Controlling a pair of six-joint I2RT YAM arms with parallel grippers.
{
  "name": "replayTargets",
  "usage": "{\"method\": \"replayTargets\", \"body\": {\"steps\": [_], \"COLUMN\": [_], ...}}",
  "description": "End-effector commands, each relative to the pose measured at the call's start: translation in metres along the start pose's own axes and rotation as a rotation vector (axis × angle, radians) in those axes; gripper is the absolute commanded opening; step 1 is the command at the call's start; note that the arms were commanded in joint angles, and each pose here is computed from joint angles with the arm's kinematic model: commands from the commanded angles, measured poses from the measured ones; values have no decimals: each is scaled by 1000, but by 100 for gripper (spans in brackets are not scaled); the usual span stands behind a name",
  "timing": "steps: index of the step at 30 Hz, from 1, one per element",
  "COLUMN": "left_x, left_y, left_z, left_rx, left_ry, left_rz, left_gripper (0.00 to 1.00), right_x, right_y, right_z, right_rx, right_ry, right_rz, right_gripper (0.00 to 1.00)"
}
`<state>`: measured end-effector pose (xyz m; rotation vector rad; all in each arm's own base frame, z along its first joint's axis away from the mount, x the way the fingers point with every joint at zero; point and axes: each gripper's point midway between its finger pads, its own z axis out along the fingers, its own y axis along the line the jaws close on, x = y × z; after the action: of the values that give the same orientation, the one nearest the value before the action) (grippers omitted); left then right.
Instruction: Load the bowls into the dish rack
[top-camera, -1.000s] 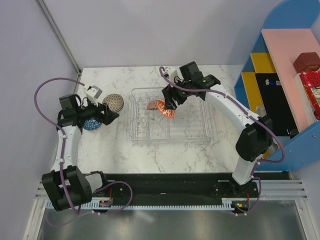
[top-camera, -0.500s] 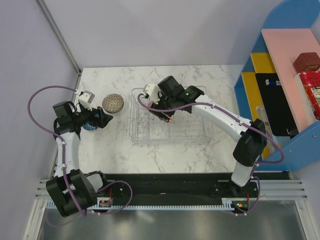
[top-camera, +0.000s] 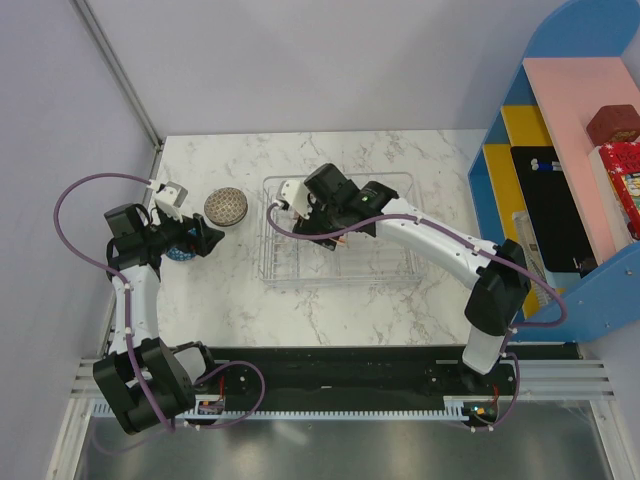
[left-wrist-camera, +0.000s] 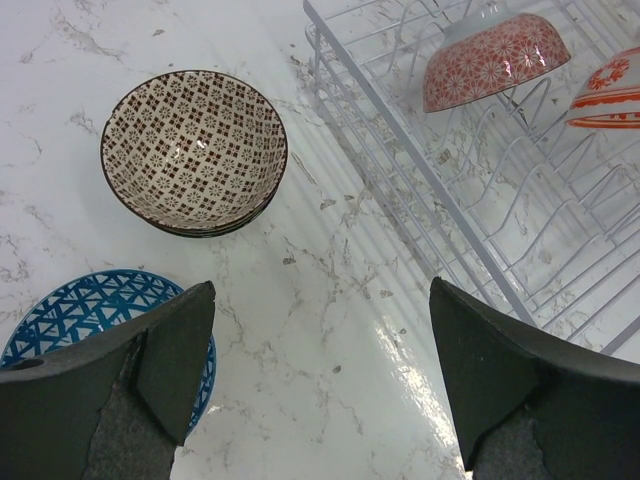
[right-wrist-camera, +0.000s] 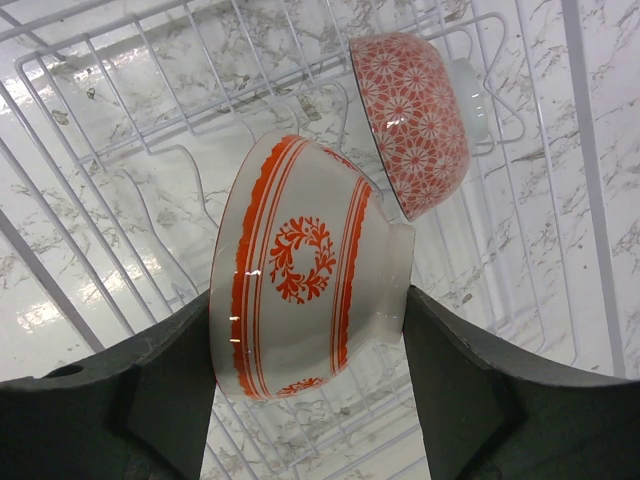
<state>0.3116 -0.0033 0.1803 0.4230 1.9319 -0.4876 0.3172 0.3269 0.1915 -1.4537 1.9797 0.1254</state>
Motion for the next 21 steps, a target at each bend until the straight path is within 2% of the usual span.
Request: {"method": "replayTargets", "body": {"steps": [1, 21], "left_x": [-9, -6], "left_y": [-4, -3], "left_z": [-2, -1], "left_rx": [17, 24], "left_ry": [-35, -33], "left_rz": [-2, -8], "left_gripper": [93, 93], "right_x": [-11, -11], "right_y": [-3, 28], "right_z": [7, 50], "right_rx": [52, 97], "right_ry": [-34, 72], "right_rz": [-40, -247], "right_gripper": [0, 0]}}
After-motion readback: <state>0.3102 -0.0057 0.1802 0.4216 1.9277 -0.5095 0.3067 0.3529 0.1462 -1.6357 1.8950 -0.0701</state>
